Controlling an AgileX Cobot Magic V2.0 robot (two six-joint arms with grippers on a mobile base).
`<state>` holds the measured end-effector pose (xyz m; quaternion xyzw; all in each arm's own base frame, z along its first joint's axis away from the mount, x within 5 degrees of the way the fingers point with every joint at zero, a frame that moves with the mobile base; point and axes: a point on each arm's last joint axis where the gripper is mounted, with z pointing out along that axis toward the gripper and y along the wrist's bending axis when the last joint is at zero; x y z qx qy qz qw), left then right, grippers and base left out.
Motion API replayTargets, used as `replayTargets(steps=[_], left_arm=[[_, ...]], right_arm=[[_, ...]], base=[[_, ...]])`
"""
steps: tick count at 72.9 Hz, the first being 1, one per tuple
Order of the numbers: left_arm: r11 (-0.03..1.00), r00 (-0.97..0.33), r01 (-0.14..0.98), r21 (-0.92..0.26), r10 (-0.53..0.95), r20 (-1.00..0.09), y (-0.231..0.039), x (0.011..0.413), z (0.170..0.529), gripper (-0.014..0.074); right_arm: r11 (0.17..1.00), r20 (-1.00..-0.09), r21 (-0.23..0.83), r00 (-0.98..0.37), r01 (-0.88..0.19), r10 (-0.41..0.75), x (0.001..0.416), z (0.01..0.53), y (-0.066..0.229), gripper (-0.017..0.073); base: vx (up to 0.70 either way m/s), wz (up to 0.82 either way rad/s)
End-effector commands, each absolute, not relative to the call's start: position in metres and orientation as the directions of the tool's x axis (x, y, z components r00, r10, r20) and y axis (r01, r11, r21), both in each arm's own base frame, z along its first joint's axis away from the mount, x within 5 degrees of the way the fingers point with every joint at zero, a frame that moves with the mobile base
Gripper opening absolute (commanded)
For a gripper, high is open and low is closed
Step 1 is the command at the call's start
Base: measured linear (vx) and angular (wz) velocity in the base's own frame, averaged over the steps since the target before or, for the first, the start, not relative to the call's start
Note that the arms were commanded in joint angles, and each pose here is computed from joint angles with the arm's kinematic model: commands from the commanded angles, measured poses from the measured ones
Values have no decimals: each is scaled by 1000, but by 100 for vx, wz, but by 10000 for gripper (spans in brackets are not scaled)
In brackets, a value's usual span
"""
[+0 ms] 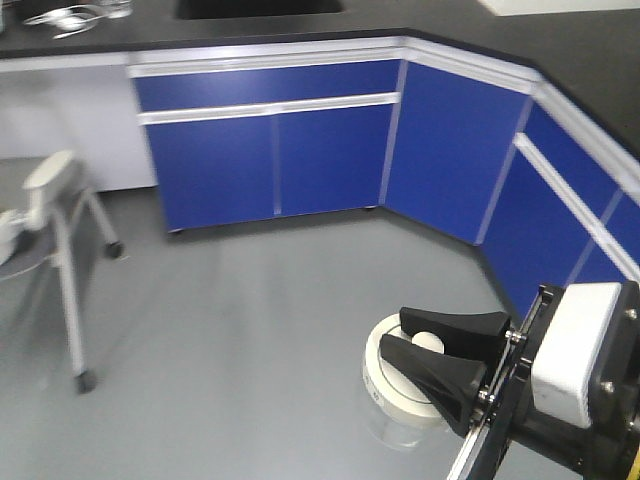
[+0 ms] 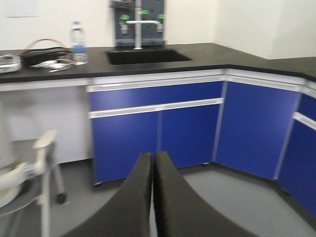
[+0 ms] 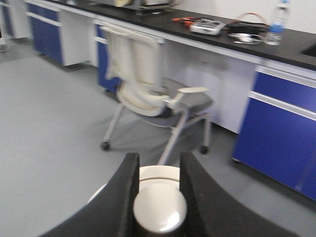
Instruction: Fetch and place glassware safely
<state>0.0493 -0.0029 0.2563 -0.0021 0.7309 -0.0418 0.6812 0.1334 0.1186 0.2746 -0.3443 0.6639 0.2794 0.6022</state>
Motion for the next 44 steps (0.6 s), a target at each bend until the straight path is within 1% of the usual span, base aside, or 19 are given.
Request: replayTargets(steps=[1, 9, 32, 44], left_arm=[[994, 10, 69, -82, -83, -997, -3, 49, 271, -7], [994, 10, 69, -82, -83, -997, -3, 49, 271, -7], [994, 10, 69, -82, -83, -997, -3, 49, 271, -7], [994, 10, 69, -82, -83, -997, -3, 49, 271, -7]], right_arm=[[583, -999, -41, 18, -811, -45, 132, 291, 121, -1], [584, -999, -41, 18, -811, -45, 132, 291, 121, -1], [584, -999, -41, 18, -811, -45, 132, 291, 121, -1], [584, -999, -41, 18, -811, -45, 132, 291, 121, -1]], base=[[32, -72], [29, -85], [23, -99], [21, -87]])
